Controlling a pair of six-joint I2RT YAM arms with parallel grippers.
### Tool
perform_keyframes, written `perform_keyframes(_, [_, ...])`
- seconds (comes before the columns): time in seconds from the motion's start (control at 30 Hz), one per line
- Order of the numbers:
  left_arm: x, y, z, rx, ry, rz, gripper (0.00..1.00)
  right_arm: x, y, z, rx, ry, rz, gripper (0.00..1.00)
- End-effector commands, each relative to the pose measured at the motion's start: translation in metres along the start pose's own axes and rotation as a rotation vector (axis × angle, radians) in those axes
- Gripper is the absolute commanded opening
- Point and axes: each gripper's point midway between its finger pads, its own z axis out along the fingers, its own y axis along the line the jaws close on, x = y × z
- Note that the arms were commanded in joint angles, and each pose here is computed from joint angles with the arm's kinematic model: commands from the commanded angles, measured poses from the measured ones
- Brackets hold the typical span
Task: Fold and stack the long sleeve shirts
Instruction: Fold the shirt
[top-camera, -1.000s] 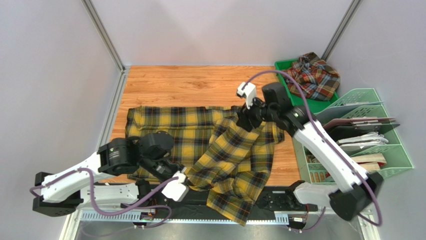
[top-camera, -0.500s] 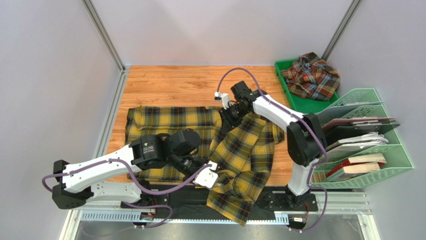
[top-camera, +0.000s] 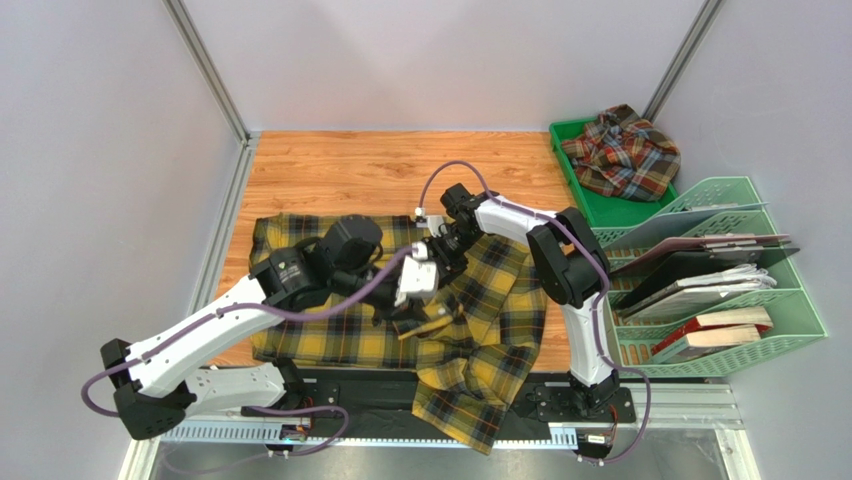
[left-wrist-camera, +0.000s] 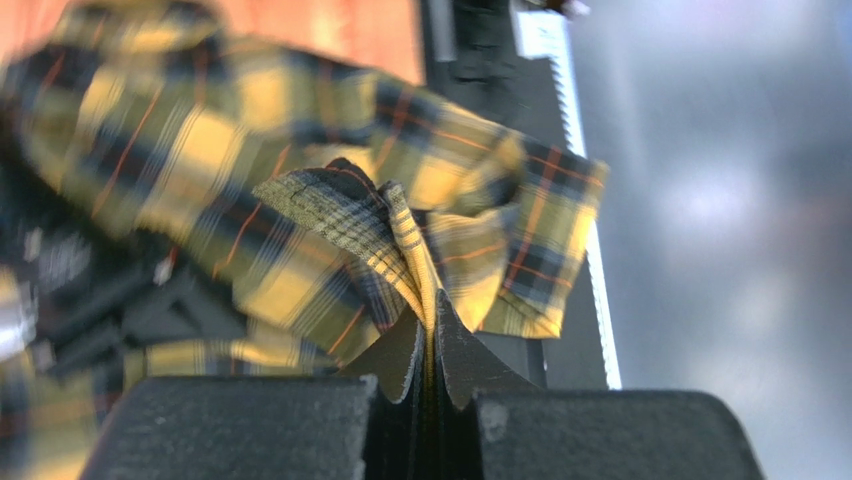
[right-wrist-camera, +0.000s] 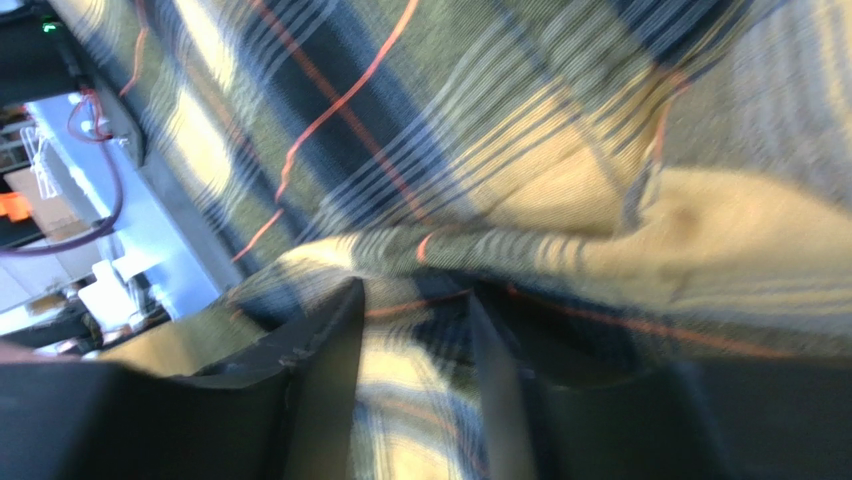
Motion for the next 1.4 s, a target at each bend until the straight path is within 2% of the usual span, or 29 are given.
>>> perform_keyframes(0.0, [0.001,0.054,-0.015,-0.135,-0.083,-0.324,0.00,-0.019,0.024,-0.065,-0.043,-0.104,-0.022,0.56])
perform_keyframes(0.07, [0.014,0.080,-0.029,-0.212,-0.107,-0.393,0.00,-0.013,0.014,-0.088,0.013,-0.124,-0.016,0.59])
perform_keyframes(0.13, [0.027,0.096,-0.038,-0.272,-0.107,-0.446,0.00,0.003,-0.002,-0.095,0.075,-0.091,-0.030,0.59])
perform_keyframes(0.27, [0.065,0.137,-0.072,-0.434,-0.124,-0.605,0.00,0.027,-0.039,-0.103,0.178,-0.044,-0.008,0.54])
perform_keyframes(0.37, [0.095,0.156,-0.095,-0.533,-0.126,-0.669,0.00,0.038,-0.068,-0.102,0.229,-0.003,0.052,0.53])
perform_keyframes(0.47, [0.123,0.172,-0.120,-0.620,-0.121,-0.692,0.00,0.042,-0.091,-0.102,0.205,0.023,0.161,0.52])
perform_keyframes(0.67, [0.176,0.184,-0.147,-0.713,-0.090,-0.764,0.00,0.036,-0.118,-0.116,0.189,-0.007,0.271,0.57])
perform_keyframes(0.87, [0.221,0.185,-0.154,-0.781,-0.046,-0.799,0.00,0.030,-0.118,-0.124,0.168,-0.018,0.306,0.56])
perform_keyframes(1.0, [0.224,0.187,-0.157,-0.786,-0.053,-0.776,0.00,0.020,-0.101,-0.133,0.105,-0.048,0.303,0.54])
perform_keyframes(1.23, [0.184,0.193,-0.170,-0.779,-0.125,-0.625,0.00,-0.005,-0.078,-0.162,0.099,-0.122,0.229,0.53])
perform_keyframes(1.37, [0.202,0.200,-0.181,-0.842,-0.068,-0.634,0.00,-0.007,-0.080,-0.172,0.146,-0.129,0.180,0.54])
